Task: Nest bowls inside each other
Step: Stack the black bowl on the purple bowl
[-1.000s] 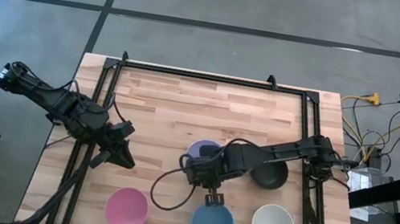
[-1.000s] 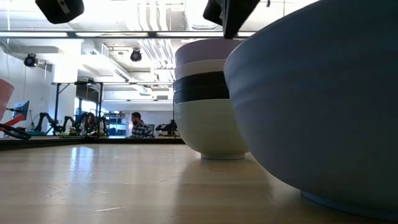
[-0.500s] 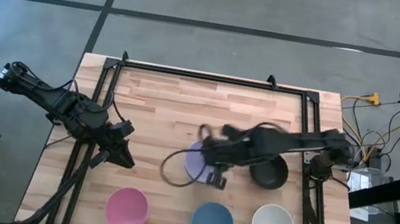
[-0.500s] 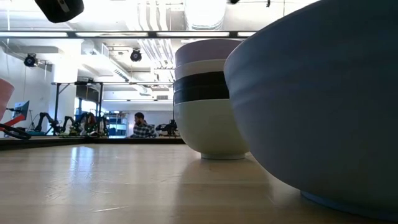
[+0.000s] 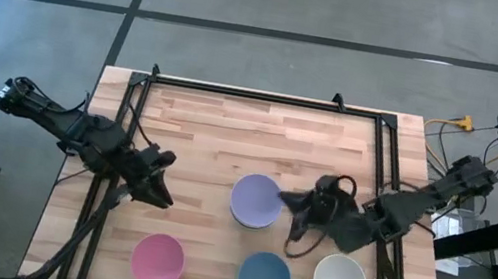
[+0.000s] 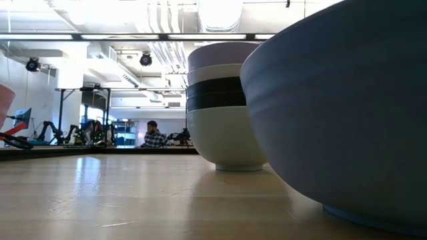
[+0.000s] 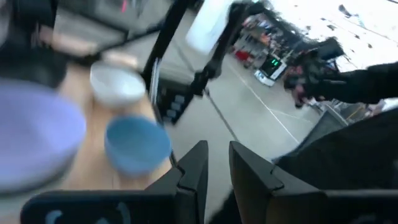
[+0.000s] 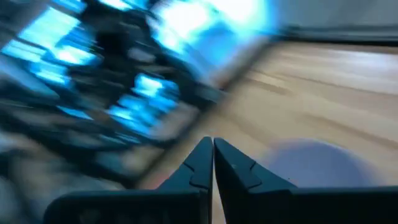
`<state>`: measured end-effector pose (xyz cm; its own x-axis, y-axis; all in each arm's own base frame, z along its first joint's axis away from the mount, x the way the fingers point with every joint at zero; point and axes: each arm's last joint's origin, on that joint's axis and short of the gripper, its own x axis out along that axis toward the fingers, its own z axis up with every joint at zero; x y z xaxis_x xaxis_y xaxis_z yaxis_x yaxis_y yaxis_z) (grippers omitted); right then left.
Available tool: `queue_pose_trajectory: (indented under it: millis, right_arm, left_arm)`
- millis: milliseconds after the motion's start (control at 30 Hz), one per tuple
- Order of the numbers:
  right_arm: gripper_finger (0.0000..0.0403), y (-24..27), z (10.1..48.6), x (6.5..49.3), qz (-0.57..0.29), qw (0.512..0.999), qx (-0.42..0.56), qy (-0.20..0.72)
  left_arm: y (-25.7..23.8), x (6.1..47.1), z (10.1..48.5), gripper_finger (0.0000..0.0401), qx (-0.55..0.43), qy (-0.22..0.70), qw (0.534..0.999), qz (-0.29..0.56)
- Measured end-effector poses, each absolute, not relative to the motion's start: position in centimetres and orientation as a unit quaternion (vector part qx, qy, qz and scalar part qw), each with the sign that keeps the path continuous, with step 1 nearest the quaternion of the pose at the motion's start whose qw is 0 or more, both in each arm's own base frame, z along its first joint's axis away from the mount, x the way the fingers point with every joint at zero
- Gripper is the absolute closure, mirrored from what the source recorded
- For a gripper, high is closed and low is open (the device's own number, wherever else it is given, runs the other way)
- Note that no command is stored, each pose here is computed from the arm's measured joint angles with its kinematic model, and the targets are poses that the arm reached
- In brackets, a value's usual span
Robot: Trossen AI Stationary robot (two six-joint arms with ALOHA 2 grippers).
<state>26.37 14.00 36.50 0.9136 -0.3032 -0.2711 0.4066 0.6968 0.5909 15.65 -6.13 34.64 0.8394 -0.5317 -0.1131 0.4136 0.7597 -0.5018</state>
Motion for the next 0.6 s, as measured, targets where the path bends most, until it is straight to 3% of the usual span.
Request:
queue_pose_trajectory:
  millis: [133,200,267,433,600]
  right_arm:
    - [0.0394,12.1,34.6,28.1,-0.013,0.934,0.338,-0.114]
    - [0.0394,9.1,33.9,27.9,0.066,0.914,0.329,-0.227]
    - [0.0394,5.4,32.3,26.8,0.098,0.896,0.329,-0.282]
    - [0.0394,-1.9,29.2,22.0,0.11,0.907,0.363,-0.183]
    - [0.0394,-4.8,28.6,14.6,-0.051,0.942,0.332,-0.01]
  left_arm:
    - [-5.9,16.1,35.8,0.0351,-0.172,0.044,0.958,-0.223]
    - [-5.6,16.5,36.4,0.0351,-0.144,-0.003,0.973,-0.179]
    - [-5.1,16.7,37.1,0.0351,-0.118,-0.05,0.984,-0.121]
    - [-3.9,17.3,38.4,0.0351,-0.088,-0.139,0.986,0.039]
    - [-3.6,17.7,38.6,0.0351,-0.091,-0.152,0.981,0.084]
